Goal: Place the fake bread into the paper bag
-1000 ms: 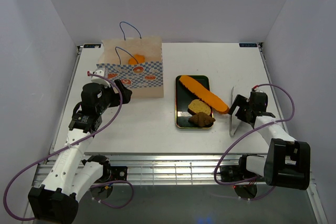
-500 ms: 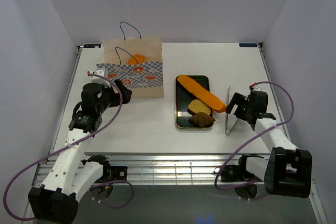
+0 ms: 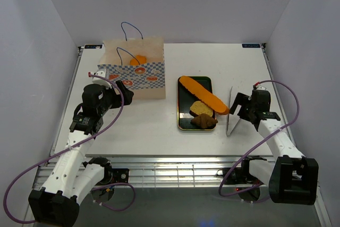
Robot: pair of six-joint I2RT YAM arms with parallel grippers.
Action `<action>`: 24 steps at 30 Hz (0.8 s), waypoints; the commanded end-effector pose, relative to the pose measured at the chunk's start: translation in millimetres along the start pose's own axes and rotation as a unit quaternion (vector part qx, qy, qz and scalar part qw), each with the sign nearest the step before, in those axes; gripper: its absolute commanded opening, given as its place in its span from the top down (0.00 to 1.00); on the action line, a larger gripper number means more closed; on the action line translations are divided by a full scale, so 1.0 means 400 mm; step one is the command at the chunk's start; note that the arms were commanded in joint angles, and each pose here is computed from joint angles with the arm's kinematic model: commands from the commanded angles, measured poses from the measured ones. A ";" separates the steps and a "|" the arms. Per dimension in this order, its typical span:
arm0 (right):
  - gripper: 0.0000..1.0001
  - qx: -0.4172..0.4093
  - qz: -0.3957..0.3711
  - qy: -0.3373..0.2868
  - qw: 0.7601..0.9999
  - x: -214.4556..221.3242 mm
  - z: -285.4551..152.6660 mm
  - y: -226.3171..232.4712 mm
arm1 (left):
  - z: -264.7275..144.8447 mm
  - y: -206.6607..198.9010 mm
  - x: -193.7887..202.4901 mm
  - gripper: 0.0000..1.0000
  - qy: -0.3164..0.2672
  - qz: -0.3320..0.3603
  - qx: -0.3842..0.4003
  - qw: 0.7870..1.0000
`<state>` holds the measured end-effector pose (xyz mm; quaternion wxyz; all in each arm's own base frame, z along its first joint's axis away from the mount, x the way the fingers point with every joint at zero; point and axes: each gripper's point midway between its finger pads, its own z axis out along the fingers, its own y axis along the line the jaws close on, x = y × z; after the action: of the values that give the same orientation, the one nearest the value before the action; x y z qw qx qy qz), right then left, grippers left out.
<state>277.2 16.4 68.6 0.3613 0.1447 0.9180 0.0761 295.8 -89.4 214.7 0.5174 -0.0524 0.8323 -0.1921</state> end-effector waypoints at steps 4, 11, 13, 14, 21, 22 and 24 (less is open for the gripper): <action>0.04 0.042 0.013 -0.044 0.998 -0.084 -0.049 -0.015 | -0.026 -0.029 -0.048 0.02 -0.031 0.005 0.019 0.999; 0.03 0.029 -0.001 -0.073 0.997 -0.160 -0.117 0.014 | -0.030 -0.029 -0.053 0.02 -0.035 0.006 0.019 0.999; 0.04 -0.012 -0.020 -0.092 0.995 -0.193 -0.142 0.055 | -0.031 -0.030 -0.054 0.02 -0.036 0.006 0.019 0.999; 0.10 -0.060 -0.038 -0.106 0.992 -0.213 -0.172 0.102 | -0.033 -0.031 -0.057 0.02 -0.038 0.006 0.020 0.999; 0.10 -0.184 -0.113 -0.188 0.958 -0.273 -0.317 0.309 | -0.055 -0.033 -0.081 0.02 -0.064 0.007 0.018 0.998; 0.10 -0.185 -0.116 -0.195 0.956 -0.281 -0.330 0.318 | -0.058 -0.032 -0.083 0.02 -0.067 0.007 0.018 0.998; 0.10 -0.181 -0.122 -0.213 0.952 -0.305 -0.361 0.336 | -0.063 -0.031 -0.089 0.02 -0.073 0.007 0.016 0.997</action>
<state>286.7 95.2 239.5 0.5225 -0.0073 0.8353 0.1706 287.8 -86.2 237.5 0.5508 -0.0515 0.8094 -0.1970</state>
